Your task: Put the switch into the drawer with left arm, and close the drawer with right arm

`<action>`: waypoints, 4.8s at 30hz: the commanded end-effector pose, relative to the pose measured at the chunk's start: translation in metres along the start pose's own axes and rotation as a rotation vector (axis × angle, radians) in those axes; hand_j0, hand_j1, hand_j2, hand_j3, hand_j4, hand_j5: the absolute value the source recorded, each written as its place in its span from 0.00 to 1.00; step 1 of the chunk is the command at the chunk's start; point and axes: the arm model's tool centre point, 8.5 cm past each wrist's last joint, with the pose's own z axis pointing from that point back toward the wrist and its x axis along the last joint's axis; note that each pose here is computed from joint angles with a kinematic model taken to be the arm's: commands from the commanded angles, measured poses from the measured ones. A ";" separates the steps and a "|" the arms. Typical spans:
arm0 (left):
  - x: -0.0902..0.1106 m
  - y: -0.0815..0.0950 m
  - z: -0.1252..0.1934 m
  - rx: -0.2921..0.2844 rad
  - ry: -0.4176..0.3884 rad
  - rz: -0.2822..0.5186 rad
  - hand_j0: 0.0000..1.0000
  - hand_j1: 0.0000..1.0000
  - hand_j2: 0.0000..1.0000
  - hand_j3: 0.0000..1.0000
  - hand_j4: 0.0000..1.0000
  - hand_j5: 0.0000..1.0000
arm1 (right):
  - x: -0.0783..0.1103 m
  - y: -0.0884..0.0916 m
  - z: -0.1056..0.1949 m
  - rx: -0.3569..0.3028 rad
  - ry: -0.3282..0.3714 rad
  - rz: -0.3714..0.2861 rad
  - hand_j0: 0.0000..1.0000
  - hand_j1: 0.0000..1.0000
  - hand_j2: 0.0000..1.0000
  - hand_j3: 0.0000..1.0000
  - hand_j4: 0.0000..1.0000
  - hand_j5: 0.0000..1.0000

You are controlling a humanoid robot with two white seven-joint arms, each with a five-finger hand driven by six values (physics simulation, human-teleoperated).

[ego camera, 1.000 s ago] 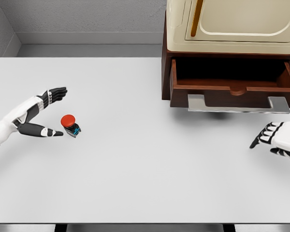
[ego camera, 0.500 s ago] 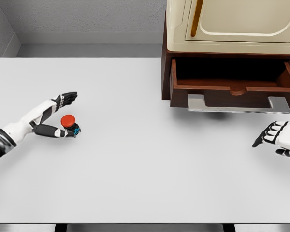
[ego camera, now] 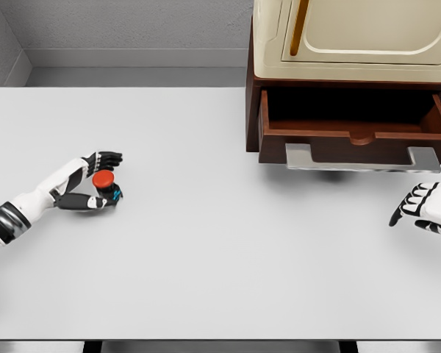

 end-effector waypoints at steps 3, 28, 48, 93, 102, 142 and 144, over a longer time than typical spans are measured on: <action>0.003 0.001 0.000 0.002 -0.011 0.000 0.69 0.69 0.69 0.69 0.69 0.69 | 0.000 -0.002 0.000 -0.004 0.001 -0.005 0.57 0.57 0.57 0.57 0.57 0.57; 0.057 -0.005 -0.021 -0.019 -0.163 -0.061 0.40 0.40 0.40 0.40 0.40 0.40 | 0.009 0.012 -0.012 -0.053 -0.009 -0.020 0.60 0.60 0.60 0.60 0.60 0.60; 0.132 -0.040 -0.069 -0.046 -0.343 -0.127 0.40 0.40 0.40 0.40 0.40 0.40 | 0.021 0.037 -0.028 -0.073 -0.013 -0.041 0.66 0.66 0.66 0.66 0.66 0.66; 0.284 -0.116 -0.177 -0.059 -0.390 -0.744 0.36 0.36 0.36 0.36 0.36 0.36 | 0.028 0.034 -0.056 -0.137 -0.018 -0.039 0.73 0.73 0.73 0.73 0.73 0.73; 0.300 -0.130 -0.184 -0.069 -0.381 -0.880 0.34 0.34 0.34 0.34 0.34 0.34 | 0.028 0.031 -0.057 -0.145 -0.017 -0.034 0.73 0.73 0.73 0.73 0.73 0.73; 0.328 -0.163 -0.213 -0.116 -0.342 -1.229 0.35 0.35 0.35 0.35 0.35 0.35 | 0.032 0.029 -0.069 -0.142 -0.044 -0.031 0.73 0.73 0.73 0.73 0.73 0.73; 0.329 -0.163 -0.213 -0.117 -0.343 -1.235 0.39 0.39 0.39 0.39 0.39 0.39 | 0.032 0.031 -0.070 -0.116 -0.044 -0.031 0.73 0.73 0.73 0.73 0.73 0.73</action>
